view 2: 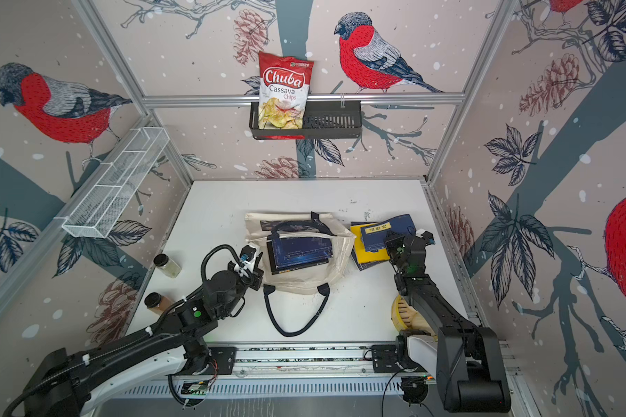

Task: Take out the books from the canvas bag
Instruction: Place the book on the book.

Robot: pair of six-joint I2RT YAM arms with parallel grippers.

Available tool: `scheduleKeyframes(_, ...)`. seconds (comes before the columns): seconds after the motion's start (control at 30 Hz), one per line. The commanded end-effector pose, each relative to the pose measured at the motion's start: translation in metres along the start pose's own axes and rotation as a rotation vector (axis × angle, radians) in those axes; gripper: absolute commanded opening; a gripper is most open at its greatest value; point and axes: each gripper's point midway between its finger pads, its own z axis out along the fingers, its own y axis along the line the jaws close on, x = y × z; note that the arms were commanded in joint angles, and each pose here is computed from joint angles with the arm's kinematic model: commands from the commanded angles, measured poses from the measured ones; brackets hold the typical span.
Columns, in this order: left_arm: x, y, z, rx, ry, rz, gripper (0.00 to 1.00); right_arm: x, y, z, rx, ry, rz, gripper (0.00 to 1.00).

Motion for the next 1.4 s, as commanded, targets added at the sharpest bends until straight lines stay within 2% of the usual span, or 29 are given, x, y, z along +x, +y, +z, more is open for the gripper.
scheduleKeyframes(0.0, -0.017, -0.001, -0.001, 0.009, -0.056, -0.031, 0.00, 0.003, 0.026, 0.003, -0.125, 0.020, -0.013, 0.11)
scheduleKeyframes(0.17, -0.017, -0.001, -0.001, 0.008, -0.056, -0.027, 0.00, 0.007, 0.014, 0.006, -0.049, -0.001, -0.048, 0.24)
scheduleKeyframes(0.23, -0.016, -0.001, -0.001, 0.008, -0.053, -0.025, 0.00, 0.010, 0.000, 0.006, 0.010, 0.010, -0.024, 0.39)
scheduleKeyframes(0.37, -0.016, -0.002, 0.000, 0.012, -0.051, -0.023, 0.00, 0.014, -0.021, 0.004, 0.103, 0.030, 0.001, 0.56)
scheduleKeyframes(0.53, -0.016, -0.002, 0.000, 0.012, -0.051, -0.024, 0.00, 0.015, -0.031, 0.000, 0.161, 0.053, 0.044, 0.71)
scheduleKeyframes(0.6, -0.016, -0.002, -0.001, 0.012, -0.053, -0.024, 0.00, 0.016, -0.028, -0.004, 0.177, 0.070, 0.049, 0.74)
scheduleKeyframes(0.63, -0.016, -0.002, -0.001, 0.012, -0.053, -0.024, 0.00, 0.015, -0.026, -0.007, 0.191, 0.071, 0.057, 0.82)
scheduleKeyframes(0.67, -0.016, -0.002, -0.001, 0.012, -0.053, -0.022, 0.00, 0.014, -0.028, -0.010, 0.219, 0.069, 0.075, 0.97)
scheduleKeyframes(0.7, -0.018, -0.002, -0.001, 0.015, -0.056, -0.025, 0.00, 0.012, -0.027, -0.014, 0.240, 0.066, 0.085, 1.00)
scheduleKeyframes(0.87, -0.018, -0.004, -0.001, 0.026, -0.058, -0.023, 0.00, 0.009, -0.029, -0.026, 0.346, 0.076, 0.113, 1.00)
scheduleKeyframes(1.03, -0.018, -0.003, -0.002, 0.025, -0.059, -0.024, 0.00, 0.022, -0.039, -0.033, 0.457, 0.182, 0.114, 1.00)
scheduleKeyframes(1.13, -0.019, -0.004, -0.002, 0.027, -0.062, -0.025, 0.00, 0.023, -0.042, -0.043, 0.512, 0.193, 0.115, 1.00)
scheduleKeyframes(1.23, -0.018, -0.007, -0.001, 0.041, -0.055, -0.023, 0.00, 0.016, -0.035, -0.055, 0.521, 0.168, 0.092, 1.00)
scheduleKeyframes(1.37, -0.019, -0.007, -0.002, 0.043, -0.058, -0.026, 0.00, 0.012, -0.011, -0.069, 0.439, 0.143, 0.080, 1.00)
